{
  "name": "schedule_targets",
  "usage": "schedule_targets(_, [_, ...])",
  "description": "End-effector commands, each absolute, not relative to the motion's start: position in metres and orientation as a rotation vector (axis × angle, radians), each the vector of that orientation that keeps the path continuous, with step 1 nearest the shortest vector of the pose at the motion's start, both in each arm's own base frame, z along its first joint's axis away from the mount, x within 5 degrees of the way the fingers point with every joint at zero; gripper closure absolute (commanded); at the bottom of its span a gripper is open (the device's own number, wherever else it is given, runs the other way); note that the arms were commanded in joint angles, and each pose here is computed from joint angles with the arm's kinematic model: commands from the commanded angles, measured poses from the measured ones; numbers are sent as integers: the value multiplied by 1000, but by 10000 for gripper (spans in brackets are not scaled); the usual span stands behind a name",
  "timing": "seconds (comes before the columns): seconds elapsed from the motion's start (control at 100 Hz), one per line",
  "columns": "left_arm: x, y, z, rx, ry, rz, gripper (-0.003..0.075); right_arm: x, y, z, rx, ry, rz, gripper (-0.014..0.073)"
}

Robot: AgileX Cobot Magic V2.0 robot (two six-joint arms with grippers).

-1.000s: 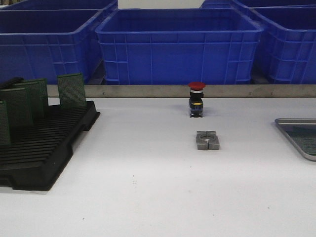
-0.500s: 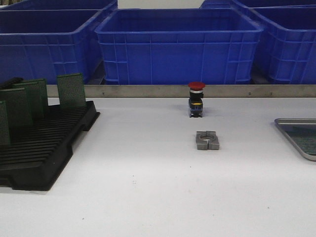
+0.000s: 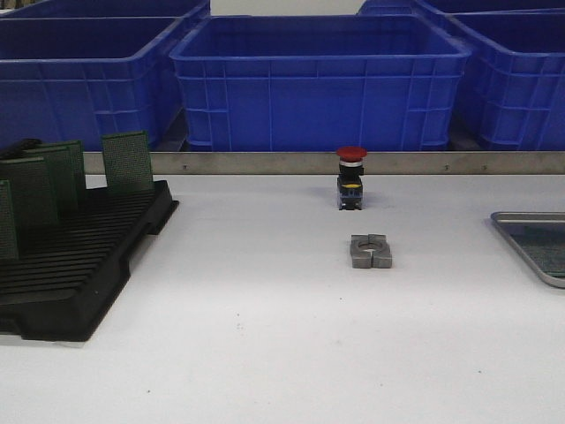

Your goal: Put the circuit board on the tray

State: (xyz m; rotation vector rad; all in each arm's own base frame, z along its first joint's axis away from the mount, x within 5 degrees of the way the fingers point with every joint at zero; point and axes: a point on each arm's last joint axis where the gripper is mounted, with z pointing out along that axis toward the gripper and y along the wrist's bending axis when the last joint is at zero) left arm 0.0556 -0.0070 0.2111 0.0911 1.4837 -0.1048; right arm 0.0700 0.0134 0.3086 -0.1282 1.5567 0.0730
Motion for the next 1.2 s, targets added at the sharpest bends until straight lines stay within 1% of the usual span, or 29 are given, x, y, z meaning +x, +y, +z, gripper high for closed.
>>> schedule_targets(0.0, [52,-7,220,79,1377,-120,738,70,9,322,-81,1495,48,664])
schedule_targets(0.23, [52,-7,220,79,1377,-120,738,70,8,323,-67,1478,30,664])
schedule_targets(0.37, [52,-7,220,79,1377,-120,738,70,6,323,-89,1483,-19,664])
schedule_targets(0.65, [52,-7,220,79,1377,-120,738,64,0,318,-11,1467,-35,664])
schedule_targets(0.88, [52,-7,220,79,1377,-120,738,55,-2,296,42,1351,-15,664])
schedule_targets(1.05, [52,-7,220,79,1377,-120,738,48,-2,274,28,1333,-25,664])
schedule_targets(1.19, [52,-7,220,79,1377,-120,738,42,-1,262,16,1304,-40,664])
